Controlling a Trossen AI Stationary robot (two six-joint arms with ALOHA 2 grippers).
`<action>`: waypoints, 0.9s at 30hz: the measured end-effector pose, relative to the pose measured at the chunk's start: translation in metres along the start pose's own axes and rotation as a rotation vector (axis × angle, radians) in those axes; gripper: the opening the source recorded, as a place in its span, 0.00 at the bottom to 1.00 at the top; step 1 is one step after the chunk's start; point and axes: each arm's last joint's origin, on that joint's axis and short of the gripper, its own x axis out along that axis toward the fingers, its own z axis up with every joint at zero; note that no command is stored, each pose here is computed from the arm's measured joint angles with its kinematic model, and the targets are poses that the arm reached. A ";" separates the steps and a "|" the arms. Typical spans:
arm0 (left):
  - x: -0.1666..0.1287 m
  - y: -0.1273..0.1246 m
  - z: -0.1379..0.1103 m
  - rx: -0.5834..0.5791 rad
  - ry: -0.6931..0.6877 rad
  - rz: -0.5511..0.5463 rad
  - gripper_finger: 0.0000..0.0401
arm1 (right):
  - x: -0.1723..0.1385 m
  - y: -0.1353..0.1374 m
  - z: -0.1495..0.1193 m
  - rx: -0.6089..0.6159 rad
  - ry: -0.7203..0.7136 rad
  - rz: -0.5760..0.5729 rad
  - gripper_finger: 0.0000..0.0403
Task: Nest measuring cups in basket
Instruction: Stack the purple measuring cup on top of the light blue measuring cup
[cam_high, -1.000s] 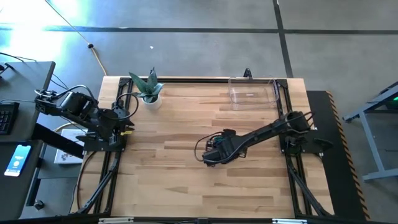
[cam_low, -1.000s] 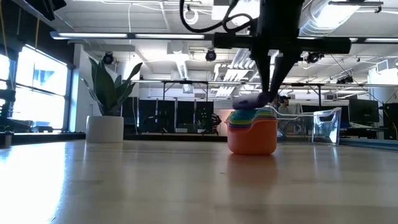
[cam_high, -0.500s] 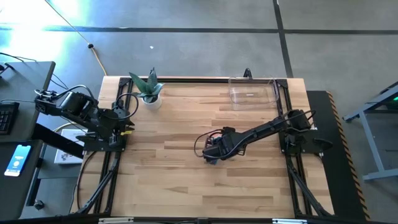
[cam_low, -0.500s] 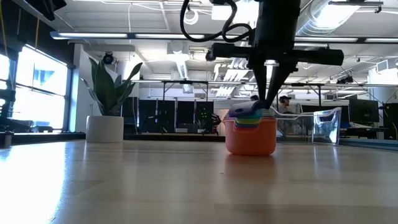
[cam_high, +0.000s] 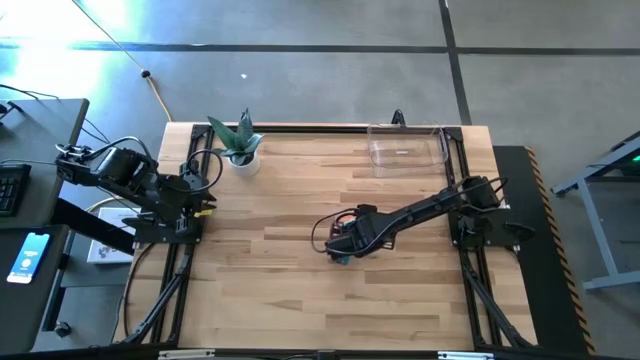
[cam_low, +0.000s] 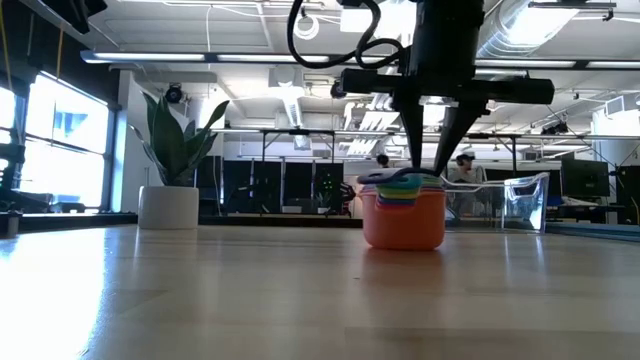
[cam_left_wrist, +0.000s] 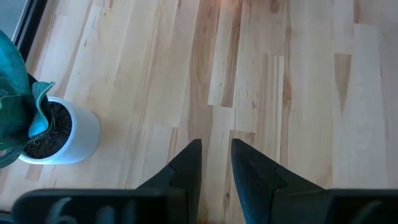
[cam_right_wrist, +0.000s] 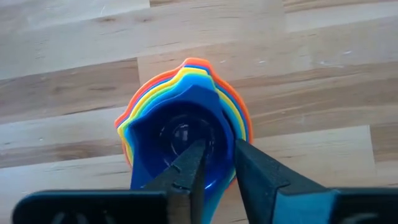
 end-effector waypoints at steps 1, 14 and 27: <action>0.000 0.000 0.000 0.000 0.000 0.001 0.19 | -0.001 0.000 0.000 -0.001 0.001 -0.002 0.20; 0.000 0.000 0.000 0.000 -0.004 0.009 0.19 | -0.049 0.032 0.007 -0.117 0.028 0.215 0.24; 0.000 0.000 0.000 -0.001 -0.005 0.012 0.19 | -0.012 0.070 -0.008 -0.271 0.268 0.347 0.24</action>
